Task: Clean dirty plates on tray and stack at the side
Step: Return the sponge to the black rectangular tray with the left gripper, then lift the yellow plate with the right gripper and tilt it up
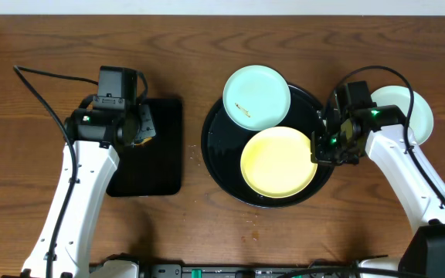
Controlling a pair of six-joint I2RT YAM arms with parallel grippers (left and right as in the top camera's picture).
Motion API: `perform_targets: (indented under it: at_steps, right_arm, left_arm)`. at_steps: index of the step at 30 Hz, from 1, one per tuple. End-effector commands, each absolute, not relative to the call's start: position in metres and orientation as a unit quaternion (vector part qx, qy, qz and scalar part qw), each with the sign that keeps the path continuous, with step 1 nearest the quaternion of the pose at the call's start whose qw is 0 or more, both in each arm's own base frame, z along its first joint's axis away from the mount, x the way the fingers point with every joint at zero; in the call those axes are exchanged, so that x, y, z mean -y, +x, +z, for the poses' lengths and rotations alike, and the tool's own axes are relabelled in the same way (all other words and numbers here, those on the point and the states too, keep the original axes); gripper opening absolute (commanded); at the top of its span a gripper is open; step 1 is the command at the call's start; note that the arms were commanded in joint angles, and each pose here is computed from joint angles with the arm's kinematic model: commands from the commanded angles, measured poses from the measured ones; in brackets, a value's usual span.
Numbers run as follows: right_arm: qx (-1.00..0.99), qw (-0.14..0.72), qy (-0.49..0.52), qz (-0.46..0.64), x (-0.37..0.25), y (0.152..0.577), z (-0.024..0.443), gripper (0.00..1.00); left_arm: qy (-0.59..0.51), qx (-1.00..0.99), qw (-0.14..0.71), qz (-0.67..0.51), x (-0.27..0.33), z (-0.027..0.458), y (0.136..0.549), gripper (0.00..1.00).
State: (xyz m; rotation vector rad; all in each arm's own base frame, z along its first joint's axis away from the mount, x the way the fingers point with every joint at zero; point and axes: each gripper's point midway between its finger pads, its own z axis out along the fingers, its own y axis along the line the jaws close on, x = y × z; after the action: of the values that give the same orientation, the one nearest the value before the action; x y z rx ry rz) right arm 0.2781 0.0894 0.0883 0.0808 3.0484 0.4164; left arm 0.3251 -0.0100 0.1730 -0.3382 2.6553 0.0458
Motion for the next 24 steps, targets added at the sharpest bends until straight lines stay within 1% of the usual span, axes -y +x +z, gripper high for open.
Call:
perform_targets:
  at_steps: [1,5,10,18,24]
  right_arm:
    - [-0.987,0.047,0.01,0.154,-0.099,0.287,0.096,0.01]
    - [-0.985,0.08,-0.045,0.149,-0.102,0.298,0.098,0.01]
    - [-0.982,0.124,-0.048,0.131,-0.098,0.318,0.101,0.01]
    - [-0.984,0.165,-0.061,0.018,-0.08,0.334,0.106,0.01]
    - [-0.968,0.221,-0.108,-0.055,-0.101,0.348,0.136,0.01]
  left_arm:
    - [-0.116,-0.967,0.223,0.029,0.006,0.166,0.323,0.08]
    - [-0.114,-0.968,0.22,0.033,0.005,0.162,0.326,0.08]
    - [-0.112,-0.971,0.207,0.036,0.005,0.153,0.328,0.08]
    - [-0.101,-0.978,0.178,0.043,0.005,0.135,0.329,0.08]
    - [-0.101,-0.98,0.165,0.045,0.005,0.129,0.327,0.08]
